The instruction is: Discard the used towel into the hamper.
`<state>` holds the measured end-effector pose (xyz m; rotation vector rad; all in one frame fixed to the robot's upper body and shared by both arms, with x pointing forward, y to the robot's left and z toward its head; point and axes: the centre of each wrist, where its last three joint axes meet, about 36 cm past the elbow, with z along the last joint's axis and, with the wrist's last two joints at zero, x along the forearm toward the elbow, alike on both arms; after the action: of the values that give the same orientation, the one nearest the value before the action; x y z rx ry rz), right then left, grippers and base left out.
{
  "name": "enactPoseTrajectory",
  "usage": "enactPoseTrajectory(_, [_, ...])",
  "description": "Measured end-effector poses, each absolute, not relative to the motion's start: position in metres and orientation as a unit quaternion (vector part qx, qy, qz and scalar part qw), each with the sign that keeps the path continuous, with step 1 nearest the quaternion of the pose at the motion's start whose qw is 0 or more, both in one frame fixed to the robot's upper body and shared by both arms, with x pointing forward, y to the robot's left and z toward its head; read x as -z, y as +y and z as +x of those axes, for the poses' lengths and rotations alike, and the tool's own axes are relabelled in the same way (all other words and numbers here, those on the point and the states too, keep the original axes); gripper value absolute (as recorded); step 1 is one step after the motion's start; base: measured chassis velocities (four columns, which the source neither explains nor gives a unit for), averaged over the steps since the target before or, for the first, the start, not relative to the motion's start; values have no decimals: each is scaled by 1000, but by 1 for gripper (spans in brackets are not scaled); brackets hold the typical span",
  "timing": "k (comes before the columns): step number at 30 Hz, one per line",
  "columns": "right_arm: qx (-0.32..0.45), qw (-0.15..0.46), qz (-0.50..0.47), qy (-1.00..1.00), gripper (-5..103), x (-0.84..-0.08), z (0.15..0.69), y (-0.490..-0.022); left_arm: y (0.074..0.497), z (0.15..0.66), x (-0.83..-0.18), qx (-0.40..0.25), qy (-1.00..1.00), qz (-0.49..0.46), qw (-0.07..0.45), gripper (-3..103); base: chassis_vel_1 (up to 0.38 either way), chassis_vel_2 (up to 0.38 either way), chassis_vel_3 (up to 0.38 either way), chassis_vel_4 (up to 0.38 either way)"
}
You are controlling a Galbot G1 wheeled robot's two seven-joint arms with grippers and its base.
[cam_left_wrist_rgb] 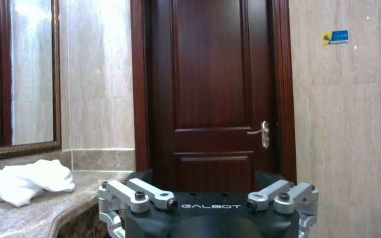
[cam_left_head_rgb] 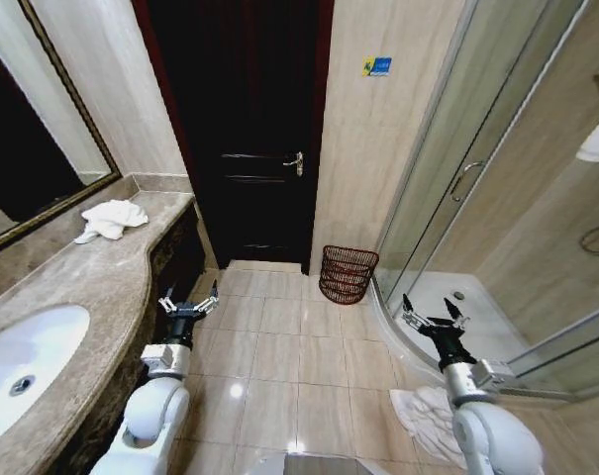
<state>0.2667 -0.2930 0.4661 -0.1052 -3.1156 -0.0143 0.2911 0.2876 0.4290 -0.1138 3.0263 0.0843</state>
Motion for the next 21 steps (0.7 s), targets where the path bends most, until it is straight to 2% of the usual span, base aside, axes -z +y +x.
enactPoseTrajectory(21, [-11,20,-51,-998,100,-472,235,-284,291,275,-423,-29,997,-15,66,100,0,0,0,0])
